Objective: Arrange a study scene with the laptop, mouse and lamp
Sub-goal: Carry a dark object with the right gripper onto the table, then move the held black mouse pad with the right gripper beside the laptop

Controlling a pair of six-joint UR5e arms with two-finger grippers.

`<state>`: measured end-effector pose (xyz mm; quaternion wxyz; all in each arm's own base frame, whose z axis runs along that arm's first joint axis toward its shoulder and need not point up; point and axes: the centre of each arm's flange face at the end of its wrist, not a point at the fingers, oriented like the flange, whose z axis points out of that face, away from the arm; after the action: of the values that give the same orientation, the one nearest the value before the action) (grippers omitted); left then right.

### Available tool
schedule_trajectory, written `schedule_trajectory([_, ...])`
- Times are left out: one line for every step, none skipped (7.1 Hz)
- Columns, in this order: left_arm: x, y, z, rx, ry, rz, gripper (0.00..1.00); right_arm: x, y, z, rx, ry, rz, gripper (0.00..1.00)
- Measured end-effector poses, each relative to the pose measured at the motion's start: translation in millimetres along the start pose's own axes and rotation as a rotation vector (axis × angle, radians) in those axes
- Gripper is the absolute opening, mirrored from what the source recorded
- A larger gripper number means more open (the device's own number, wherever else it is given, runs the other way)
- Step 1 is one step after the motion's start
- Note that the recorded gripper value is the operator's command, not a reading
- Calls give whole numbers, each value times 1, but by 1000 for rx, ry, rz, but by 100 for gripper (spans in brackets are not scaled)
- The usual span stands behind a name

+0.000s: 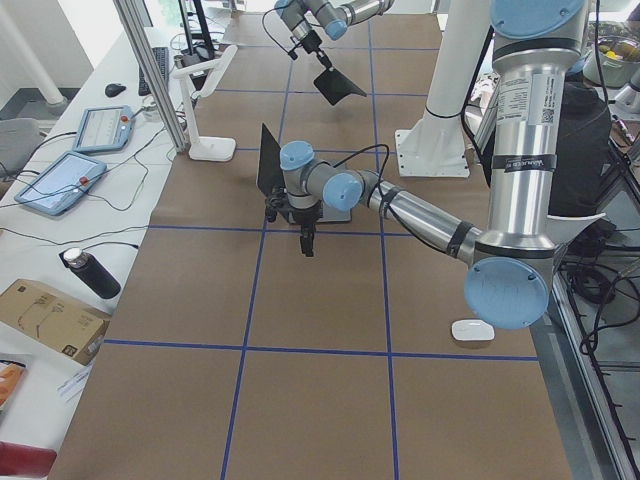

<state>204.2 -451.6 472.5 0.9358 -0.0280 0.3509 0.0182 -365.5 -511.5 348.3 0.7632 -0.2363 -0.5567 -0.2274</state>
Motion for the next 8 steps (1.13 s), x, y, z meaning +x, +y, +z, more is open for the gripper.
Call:
schedule_trajectory([-1,-2,2,1,1,1,100,5,-21,8,22,3,12,0])
schedule_trajectory([-2,-5,6,3,3,3,100,6,-39,19,42,13,24,0])
schedule_trajectory([-4,-7,11,4,3,4,100,-1,-57,29,61,27,36,0])
schedule_trajectory([-8,-10,16,5,4,4,100,-12,-70,36,72,35,44,0])
schedule_trajectory([-11,-13,22,7,5,4,100,-26,-78,41,77,42,50,0])
schedule_trajectory([-15,-15,27,9,6,4,100,-41,-84,45,78,48,55,0])
schedule_trajectory([-17,-17,29,11,7,4,100,-55,-91,48,78,51,59,0])
schedule_trajectory([-18,-18,30,13,8,4,100,-64,-94,51,77,56,60,0])
